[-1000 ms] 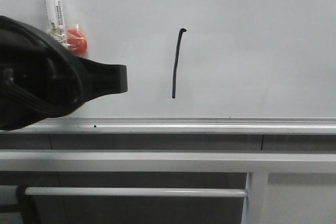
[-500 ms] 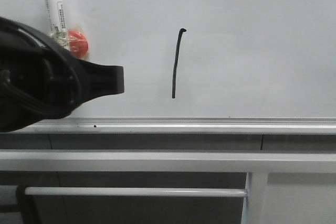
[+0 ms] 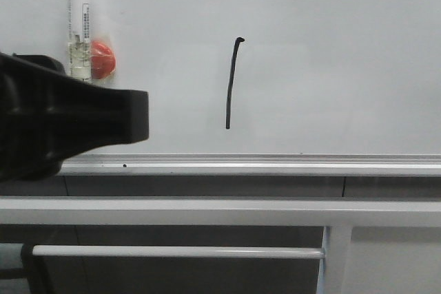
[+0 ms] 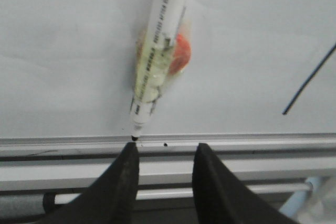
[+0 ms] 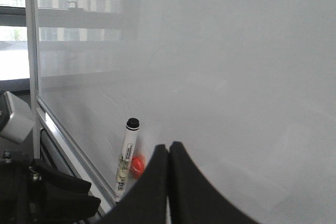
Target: Write number 1 on whiteboard
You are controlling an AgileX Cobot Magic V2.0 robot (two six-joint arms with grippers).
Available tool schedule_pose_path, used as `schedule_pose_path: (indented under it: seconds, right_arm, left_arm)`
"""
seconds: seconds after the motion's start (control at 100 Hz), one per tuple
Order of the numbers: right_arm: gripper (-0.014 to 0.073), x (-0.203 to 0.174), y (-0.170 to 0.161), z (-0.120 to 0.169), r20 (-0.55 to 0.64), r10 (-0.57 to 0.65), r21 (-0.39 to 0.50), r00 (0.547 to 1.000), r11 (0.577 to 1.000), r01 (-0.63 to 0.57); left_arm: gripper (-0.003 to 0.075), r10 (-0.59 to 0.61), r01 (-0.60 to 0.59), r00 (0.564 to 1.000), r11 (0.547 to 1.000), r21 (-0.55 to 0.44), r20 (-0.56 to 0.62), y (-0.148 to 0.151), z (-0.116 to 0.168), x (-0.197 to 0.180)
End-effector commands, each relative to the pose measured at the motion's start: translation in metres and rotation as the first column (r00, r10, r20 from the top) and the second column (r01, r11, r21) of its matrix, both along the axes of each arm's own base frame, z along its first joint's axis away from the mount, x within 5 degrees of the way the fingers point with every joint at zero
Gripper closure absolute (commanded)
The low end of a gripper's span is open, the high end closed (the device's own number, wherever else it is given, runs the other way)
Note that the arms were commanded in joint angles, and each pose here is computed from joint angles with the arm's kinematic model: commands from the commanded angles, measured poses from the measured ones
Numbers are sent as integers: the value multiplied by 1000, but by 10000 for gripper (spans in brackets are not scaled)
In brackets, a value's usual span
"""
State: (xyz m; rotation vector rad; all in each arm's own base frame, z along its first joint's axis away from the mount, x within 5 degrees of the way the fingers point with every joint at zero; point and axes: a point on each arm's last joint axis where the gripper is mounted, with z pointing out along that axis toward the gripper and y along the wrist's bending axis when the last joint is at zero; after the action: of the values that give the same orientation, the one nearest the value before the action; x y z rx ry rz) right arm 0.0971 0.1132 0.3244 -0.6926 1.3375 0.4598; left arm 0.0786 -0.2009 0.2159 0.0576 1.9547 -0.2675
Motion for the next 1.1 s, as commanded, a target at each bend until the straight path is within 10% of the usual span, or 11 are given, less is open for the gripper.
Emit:
schedule_pose_path:
  seconds: [0.0, 0.12, 0.38, 0.82, 1.09]
  right_arm:
    - [659, 1, -4, 13, 61, -37, 36, 997, 999, 35]
    - [658, 2, -6, 15, 75, -57, 51, 996, 997, 53]
    - [658, -13, -36, 26, 165, -121, 156, 979, 983, 96]
    - [659, -43, -81, -75, 9, -59, 237, 998, 970, 56]
    - [658, -43, -82, -85, -9, -58, 236, 998, 970, 59]
  left_arm:
    - [548, 89, -90, 985, 996, -1, 150, 13, 28, -4]
    - [741, 13, -19, 991, 999, 45, 129, 19, 37, -16]
    - [741, -118, 106, 984, 990, 93, 132, 27, 50, -31]
    - [741, -169, 144, 973, 976, 160, 156, 27, 52, -33]
    - [741, -196, 164, 962, 971, 171, 191, 25, 55, -33]
